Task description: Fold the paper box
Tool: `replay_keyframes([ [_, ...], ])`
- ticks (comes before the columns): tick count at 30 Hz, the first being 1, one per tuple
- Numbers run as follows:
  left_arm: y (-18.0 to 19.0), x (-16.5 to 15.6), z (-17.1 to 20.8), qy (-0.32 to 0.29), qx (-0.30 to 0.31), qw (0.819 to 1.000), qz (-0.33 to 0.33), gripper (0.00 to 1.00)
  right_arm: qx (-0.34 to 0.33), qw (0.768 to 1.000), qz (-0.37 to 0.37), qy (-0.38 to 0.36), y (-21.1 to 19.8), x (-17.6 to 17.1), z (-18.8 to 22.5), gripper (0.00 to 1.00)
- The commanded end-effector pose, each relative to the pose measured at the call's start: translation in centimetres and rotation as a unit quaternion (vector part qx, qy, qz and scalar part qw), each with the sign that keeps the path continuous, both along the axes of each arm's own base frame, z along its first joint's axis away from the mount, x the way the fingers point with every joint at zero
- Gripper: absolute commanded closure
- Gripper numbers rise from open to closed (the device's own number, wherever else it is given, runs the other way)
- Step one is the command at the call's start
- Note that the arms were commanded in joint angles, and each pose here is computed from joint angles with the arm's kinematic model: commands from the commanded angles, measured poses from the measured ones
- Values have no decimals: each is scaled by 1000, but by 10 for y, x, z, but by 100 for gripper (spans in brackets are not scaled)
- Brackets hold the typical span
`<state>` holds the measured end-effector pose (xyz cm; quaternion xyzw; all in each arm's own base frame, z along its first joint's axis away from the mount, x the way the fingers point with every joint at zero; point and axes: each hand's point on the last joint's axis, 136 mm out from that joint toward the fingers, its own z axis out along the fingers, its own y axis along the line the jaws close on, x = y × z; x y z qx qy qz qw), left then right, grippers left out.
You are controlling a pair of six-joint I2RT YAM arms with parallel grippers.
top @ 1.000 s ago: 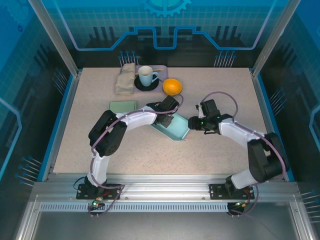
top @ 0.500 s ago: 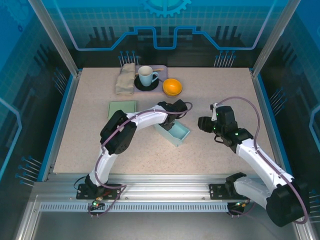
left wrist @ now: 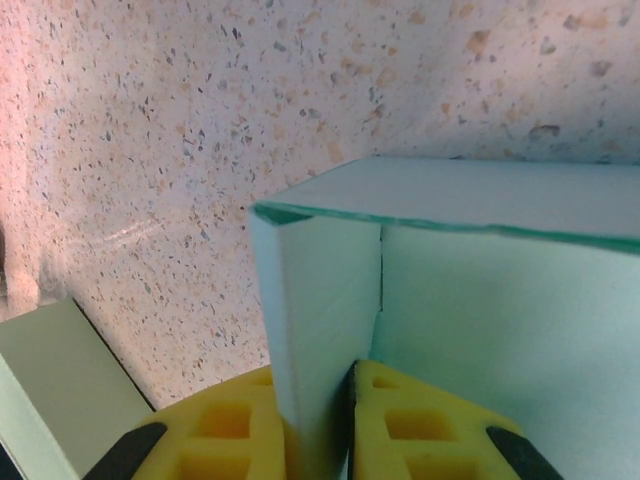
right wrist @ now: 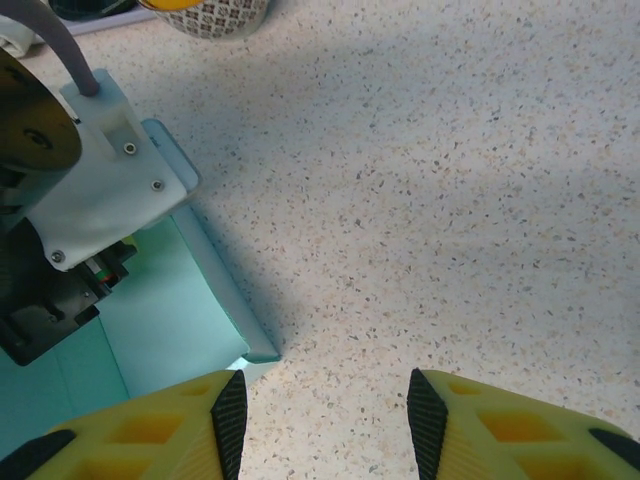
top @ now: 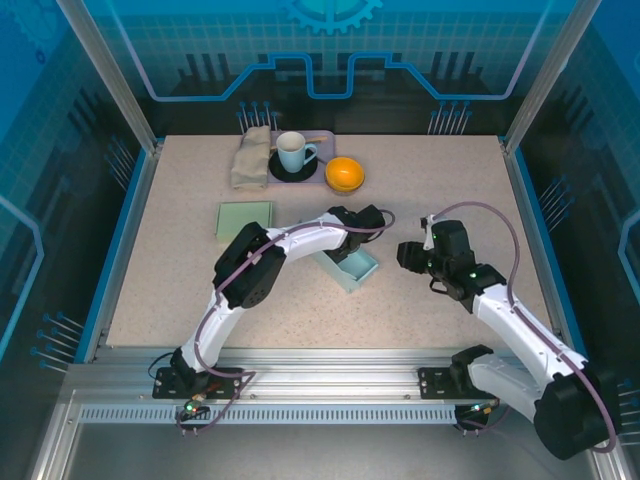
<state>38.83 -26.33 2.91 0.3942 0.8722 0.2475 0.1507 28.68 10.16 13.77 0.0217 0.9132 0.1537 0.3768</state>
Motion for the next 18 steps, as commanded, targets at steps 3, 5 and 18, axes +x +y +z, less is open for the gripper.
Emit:
replay_keyframes([
  [3,8,-29,-25,81,-11,996,-39,77,11,1000,-4,-5,-4,-9,9,51],
  [5,-3,-35,-18,89,-44,993,-71,72,12,1000,-3,-9,-5,-11,12,51],
  [18,-39,-34,40,52,-128,977,-162,48,-4,1000,8,-3,-9,-24,5,47],
])
